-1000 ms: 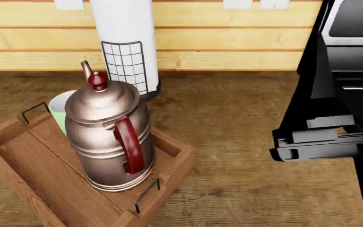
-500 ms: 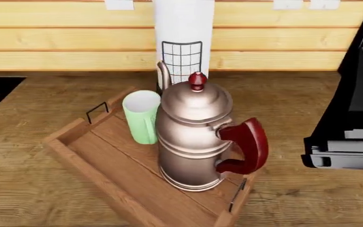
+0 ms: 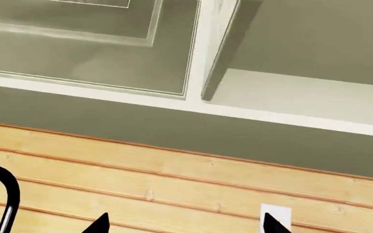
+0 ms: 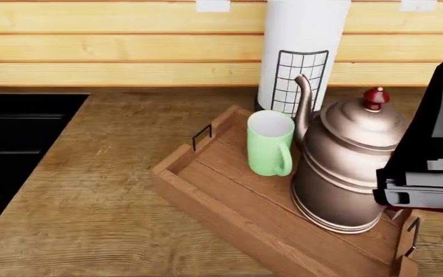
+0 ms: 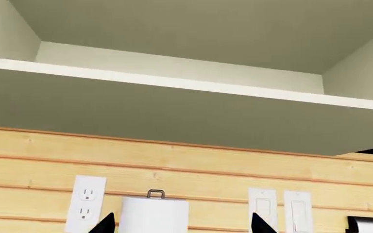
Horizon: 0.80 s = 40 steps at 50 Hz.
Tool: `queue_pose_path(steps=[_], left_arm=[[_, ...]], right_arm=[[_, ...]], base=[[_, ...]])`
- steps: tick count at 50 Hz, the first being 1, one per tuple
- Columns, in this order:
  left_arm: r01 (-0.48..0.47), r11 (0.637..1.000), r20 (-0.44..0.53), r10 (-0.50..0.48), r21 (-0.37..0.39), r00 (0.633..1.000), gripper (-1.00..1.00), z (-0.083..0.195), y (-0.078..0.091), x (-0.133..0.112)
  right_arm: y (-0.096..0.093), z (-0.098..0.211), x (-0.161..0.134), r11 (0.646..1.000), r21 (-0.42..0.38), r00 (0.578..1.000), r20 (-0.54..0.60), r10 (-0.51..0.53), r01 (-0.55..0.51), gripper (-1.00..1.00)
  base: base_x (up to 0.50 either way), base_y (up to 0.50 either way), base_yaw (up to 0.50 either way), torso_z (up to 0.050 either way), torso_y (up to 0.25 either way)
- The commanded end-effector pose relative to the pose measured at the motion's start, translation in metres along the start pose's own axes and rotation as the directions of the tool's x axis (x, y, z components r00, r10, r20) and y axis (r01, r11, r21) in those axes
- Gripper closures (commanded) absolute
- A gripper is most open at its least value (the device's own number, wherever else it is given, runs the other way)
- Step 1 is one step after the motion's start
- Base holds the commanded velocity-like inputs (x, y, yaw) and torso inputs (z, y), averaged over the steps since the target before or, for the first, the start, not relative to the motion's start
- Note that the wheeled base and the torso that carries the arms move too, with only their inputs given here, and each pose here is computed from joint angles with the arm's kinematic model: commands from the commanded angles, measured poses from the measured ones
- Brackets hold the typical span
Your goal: Pick the kettle from the counter and place it on the tray. Then pick the mug from the cabinet and place it on the tray. Then close the cabinet doors.
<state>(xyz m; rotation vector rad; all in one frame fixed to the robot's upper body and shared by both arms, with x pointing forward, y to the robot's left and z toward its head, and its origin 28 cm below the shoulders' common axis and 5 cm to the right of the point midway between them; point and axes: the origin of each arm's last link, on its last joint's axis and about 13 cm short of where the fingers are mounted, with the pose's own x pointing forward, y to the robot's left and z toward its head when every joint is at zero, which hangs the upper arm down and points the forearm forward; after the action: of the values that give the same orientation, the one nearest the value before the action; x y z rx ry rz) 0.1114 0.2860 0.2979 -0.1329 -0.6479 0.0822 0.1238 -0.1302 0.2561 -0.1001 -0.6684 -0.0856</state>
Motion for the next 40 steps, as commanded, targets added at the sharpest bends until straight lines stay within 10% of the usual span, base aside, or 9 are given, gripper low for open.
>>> queue_pose_path(steps=[1,12,24,40], left_arm=[[-0.036,0.999,-0.007,0.037,0.035,0.999,-1.0,0.0,0.001,0.004],[-0.223,0.947,0.146,0.192,0.232,0.97,-1.0,0.03,0.008,0.016],[-0.23,0.972,0.247,0.213,0.041,0.945,-1.0,0.066,0.034,0.039],[-0.214,0.973,0.311,0.179,0.081,0.933,-1.0,0.108,0.034,0.082]], right_arm=[[-0.001,0.001,-0.001,1.0,0.017,1.0,-0.004,-0.015,0.015,-1.0],[-0.003,0.002,0.003,0.997,0.004,0.997,0.001,-0.072,0.072,-1.0],[-0.003,0.003,0.006,0.995,-0.01,0.994,-0.045,-0.102,0.101,-1.0],[-0.005,0.001,0.003,0.994,-0.009,0.991,-0.074,-0.112,0.112,-1.0]], base=[[0.0,0.32,0.0,0.0,0.0],[0.0,0.0,0.0,0.0,0.0],[0.0,0.0,0.0,0.0,0.0],[0.0,0.0,0.0,0.0,0.0]])
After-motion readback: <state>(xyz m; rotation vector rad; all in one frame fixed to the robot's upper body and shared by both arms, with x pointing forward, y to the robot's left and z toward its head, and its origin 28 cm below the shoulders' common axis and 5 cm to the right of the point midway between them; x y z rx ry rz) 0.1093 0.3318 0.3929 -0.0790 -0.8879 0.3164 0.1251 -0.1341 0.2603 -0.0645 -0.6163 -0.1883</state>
